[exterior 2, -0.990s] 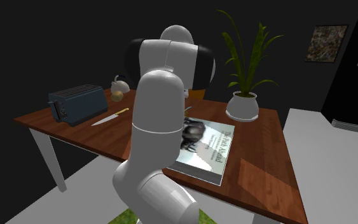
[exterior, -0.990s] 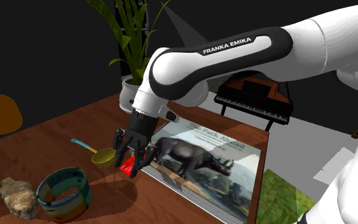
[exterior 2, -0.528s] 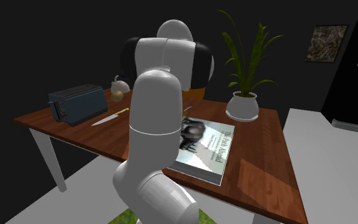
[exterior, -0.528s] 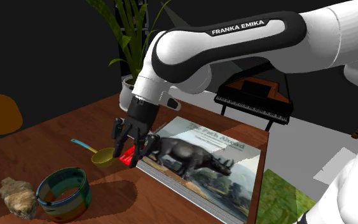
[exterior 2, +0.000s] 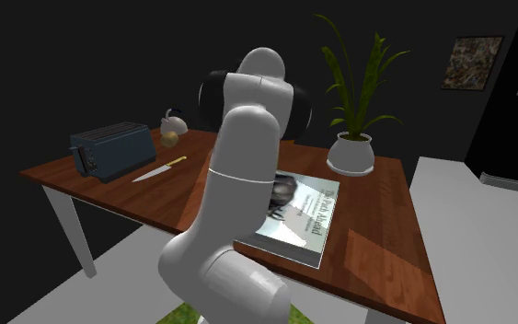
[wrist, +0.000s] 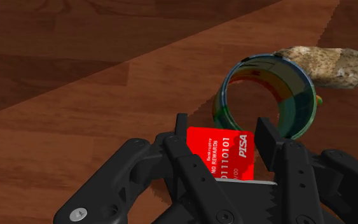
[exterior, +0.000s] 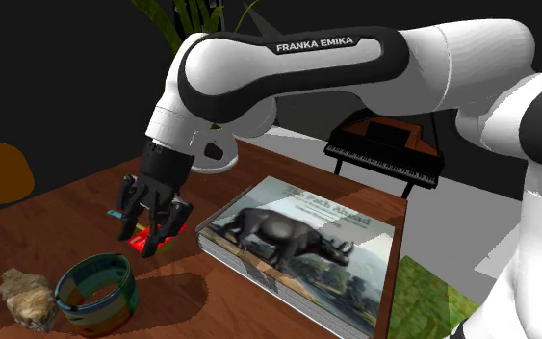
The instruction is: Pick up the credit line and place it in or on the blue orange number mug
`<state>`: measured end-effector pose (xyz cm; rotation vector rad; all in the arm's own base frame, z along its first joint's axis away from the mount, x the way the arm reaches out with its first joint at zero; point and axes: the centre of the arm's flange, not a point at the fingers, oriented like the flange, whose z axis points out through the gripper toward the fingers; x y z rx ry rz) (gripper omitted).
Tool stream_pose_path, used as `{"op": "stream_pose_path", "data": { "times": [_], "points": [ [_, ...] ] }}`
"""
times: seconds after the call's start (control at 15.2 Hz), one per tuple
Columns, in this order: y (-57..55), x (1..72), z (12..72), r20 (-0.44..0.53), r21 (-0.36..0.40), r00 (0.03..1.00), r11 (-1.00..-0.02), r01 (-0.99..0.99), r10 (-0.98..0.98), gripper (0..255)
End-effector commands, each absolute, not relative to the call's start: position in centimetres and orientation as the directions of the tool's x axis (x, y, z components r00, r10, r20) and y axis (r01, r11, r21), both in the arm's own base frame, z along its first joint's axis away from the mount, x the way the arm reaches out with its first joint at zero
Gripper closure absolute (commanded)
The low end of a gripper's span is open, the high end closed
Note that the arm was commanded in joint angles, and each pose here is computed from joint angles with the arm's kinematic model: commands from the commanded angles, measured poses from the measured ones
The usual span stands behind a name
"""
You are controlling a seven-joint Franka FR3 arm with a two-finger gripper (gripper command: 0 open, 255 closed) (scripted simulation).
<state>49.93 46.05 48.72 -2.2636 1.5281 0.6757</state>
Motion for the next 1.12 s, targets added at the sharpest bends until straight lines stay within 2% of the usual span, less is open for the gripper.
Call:
{"op": "stream_pose_path", "data": {
  "times": [0.0, 0.46, 1.06],
  "points": [
    [48.5, 50.8, 48.7, -0.55, -0.006, 0.312, -0.37, -0.929, -0.775, 255],
    [57.5, 54.3, 49.2, -0.55, -0.006, 0.312, -0.37, -0.929, -0.775, 255],
    [57.5, 54.3, 44.4, -0.55, -0.006, 0.312, -0.37, -0.929, -0.775, 255]
  ]
}}
